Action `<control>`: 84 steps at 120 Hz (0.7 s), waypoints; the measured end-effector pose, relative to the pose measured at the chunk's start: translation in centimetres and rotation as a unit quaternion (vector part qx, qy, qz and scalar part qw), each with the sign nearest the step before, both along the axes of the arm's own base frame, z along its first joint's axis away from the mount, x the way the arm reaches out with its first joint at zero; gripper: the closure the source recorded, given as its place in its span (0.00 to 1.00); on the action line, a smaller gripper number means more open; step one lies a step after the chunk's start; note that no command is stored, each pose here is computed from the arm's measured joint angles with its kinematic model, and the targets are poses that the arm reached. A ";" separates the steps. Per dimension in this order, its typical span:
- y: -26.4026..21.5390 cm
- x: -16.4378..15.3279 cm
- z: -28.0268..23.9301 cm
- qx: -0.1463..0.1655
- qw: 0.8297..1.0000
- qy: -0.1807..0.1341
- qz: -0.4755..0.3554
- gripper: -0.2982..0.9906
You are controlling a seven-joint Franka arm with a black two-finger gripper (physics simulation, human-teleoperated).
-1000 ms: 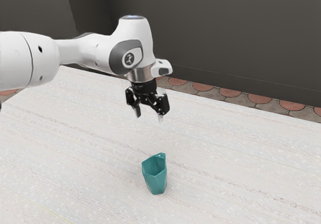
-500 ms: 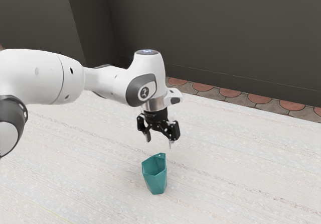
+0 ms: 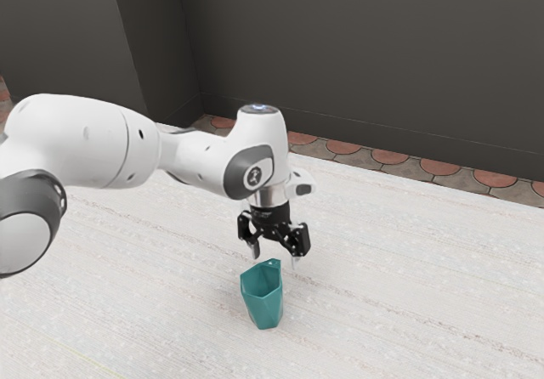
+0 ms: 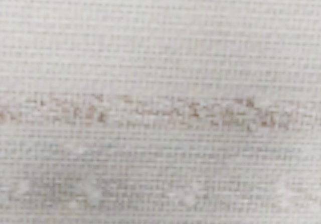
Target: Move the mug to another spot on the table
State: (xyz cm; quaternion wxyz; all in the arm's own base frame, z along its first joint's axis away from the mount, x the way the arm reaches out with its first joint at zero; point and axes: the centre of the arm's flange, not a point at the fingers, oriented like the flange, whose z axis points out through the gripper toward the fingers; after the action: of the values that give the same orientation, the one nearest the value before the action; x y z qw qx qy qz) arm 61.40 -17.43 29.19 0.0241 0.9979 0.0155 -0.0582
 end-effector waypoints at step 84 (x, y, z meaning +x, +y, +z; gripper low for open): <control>-0.3 -0.6 -1.9 -0.004 1.000 0.020 0.011 0.25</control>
State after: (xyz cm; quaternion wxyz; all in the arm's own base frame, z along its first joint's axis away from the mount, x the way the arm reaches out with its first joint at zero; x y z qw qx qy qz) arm 60.78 -17.74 27.29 0.0287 0.9962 0.0268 -0.0778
